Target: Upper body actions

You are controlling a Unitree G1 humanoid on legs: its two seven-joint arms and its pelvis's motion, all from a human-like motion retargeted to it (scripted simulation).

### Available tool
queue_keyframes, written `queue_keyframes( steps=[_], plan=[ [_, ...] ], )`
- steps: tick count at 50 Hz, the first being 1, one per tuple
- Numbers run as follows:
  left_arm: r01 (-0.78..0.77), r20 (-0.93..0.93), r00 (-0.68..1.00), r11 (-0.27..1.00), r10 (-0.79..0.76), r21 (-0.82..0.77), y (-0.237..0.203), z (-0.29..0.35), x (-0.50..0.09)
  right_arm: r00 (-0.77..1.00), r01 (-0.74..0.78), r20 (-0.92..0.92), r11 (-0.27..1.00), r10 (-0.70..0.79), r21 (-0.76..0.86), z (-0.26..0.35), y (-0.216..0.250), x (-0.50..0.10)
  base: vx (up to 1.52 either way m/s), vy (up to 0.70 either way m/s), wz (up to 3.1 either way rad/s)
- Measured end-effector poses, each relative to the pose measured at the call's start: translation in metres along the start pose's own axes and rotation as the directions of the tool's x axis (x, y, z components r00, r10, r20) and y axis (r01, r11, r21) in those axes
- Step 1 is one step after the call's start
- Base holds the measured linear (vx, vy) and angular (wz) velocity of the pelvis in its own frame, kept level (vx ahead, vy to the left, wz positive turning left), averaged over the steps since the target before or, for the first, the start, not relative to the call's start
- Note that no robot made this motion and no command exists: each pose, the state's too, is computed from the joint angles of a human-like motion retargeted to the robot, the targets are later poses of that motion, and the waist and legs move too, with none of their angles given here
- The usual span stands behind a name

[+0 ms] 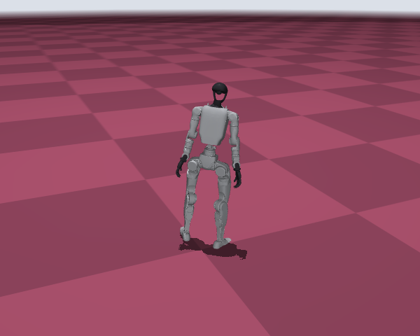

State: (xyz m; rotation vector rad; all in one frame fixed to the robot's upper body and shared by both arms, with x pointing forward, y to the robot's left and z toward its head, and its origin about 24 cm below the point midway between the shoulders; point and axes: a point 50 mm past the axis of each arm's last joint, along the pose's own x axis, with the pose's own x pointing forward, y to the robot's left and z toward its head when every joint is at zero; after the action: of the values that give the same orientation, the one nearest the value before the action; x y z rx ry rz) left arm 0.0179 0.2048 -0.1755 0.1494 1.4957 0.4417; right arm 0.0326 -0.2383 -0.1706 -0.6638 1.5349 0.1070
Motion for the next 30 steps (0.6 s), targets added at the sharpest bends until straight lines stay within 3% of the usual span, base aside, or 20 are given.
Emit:
queue_keyframes(
  steps=[5, 13, 22, 30],
  plan=[
    [0.024, 0.27, 0.963, 1.0, -0.02, -0.01, -0.003, 0.098, -0.009, 0.929, 0.157, 0.348, 0.986, -0.127, -0.06, 0.106, -0.053, -0.017, -0.27, 0.07, 0.02],
    [-0.031, 0.71, 0.704, 0.997, -0.026, 0.068, 0.016, 0.265, -0.081, 0.558, 0.411, 0.789, 0.911, -0.255, 0.004, 0.238, -0.141, -0.113, -0.25, 0.07, -0.25],
    [-0.011, 0.947, 0.314, 0.997, -0.065, 0.072, 0.018, 0.375, -0.208, 0.153, 0.512, 0.918, 0.824, -0.367, 0.244, 0.283, -0.223, -0.225, -0.16, 0.03, -0.11],
    [-0.06, 0.964, 0.26, 0.995, -0.056, 0.074, 0.028, 0.386, -0.225, 0.096, 0.503, 0.914, 0.812, -0.394, 0.297, 0.282, -0.231, -0.236, -0.05, 0.0, -0.02]
  ],
)
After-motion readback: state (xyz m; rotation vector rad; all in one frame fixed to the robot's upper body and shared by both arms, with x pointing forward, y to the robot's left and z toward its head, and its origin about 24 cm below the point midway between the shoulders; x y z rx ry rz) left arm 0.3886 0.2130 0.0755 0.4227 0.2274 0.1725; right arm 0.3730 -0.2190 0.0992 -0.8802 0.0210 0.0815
